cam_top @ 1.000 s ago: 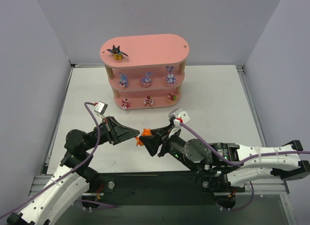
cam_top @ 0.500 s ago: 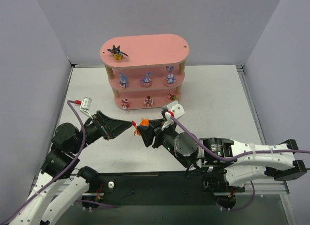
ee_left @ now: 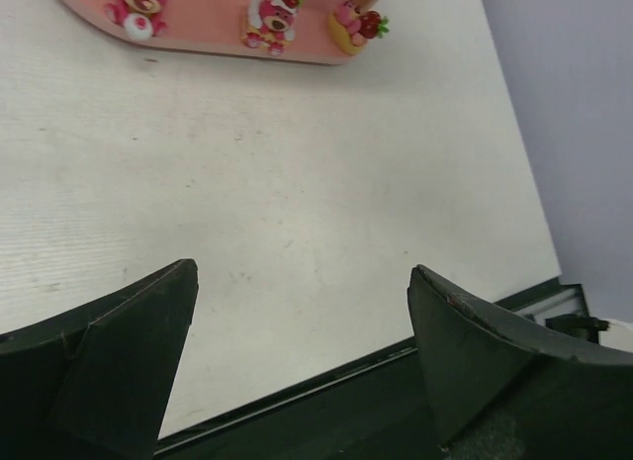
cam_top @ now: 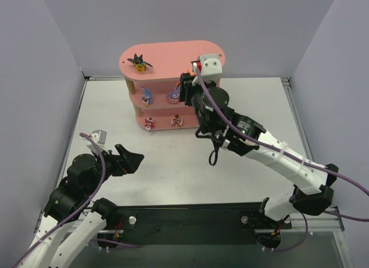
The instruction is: Place and organize the plastic toys onto the shelf
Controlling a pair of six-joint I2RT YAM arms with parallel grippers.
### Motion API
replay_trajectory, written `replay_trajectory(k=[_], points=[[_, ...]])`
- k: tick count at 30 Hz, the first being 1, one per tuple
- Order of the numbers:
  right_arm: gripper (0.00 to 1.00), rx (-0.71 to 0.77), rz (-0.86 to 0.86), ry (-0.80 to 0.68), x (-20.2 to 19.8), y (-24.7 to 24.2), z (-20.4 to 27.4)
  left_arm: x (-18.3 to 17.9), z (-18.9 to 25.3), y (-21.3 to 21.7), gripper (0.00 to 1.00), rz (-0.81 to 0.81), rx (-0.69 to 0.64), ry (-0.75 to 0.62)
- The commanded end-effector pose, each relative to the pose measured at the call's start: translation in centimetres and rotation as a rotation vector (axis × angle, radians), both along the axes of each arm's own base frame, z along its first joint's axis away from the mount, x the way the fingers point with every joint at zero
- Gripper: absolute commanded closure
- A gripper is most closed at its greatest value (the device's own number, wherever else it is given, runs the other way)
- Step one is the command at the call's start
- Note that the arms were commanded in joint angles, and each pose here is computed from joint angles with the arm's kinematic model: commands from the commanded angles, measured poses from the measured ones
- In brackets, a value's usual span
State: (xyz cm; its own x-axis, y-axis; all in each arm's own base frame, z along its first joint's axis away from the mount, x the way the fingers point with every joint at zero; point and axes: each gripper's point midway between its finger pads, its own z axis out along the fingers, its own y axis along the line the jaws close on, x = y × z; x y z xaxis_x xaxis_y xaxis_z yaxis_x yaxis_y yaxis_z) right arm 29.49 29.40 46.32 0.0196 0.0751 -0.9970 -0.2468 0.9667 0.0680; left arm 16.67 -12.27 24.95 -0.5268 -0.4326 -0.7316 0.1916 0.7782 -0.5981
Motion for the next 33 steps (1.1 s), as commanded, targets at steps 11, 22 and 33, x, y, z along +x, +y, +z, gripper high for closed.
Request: replay_trajectory(k=[11, 22, 33], points=[[1.00, -0.149, -0.124, -0.106, 12.0, -2.3, 1.2, 0.5, -2.7, 1.6, 0.03, 0.003, 0.171, -0.047], [1.00, -0.115, -0.130, -0.171, 15.2, -2.3, 1.0, 0.3, -2.1, 2.0, 0.03, 0.017, 0.157, -0.082], [1.00, -0.050, -0.130, -0.124, 17.4, -2.7, -1.3, 0.3, -2.0, 2.1, 0.03, 0.022, 0.157, -0.088]])
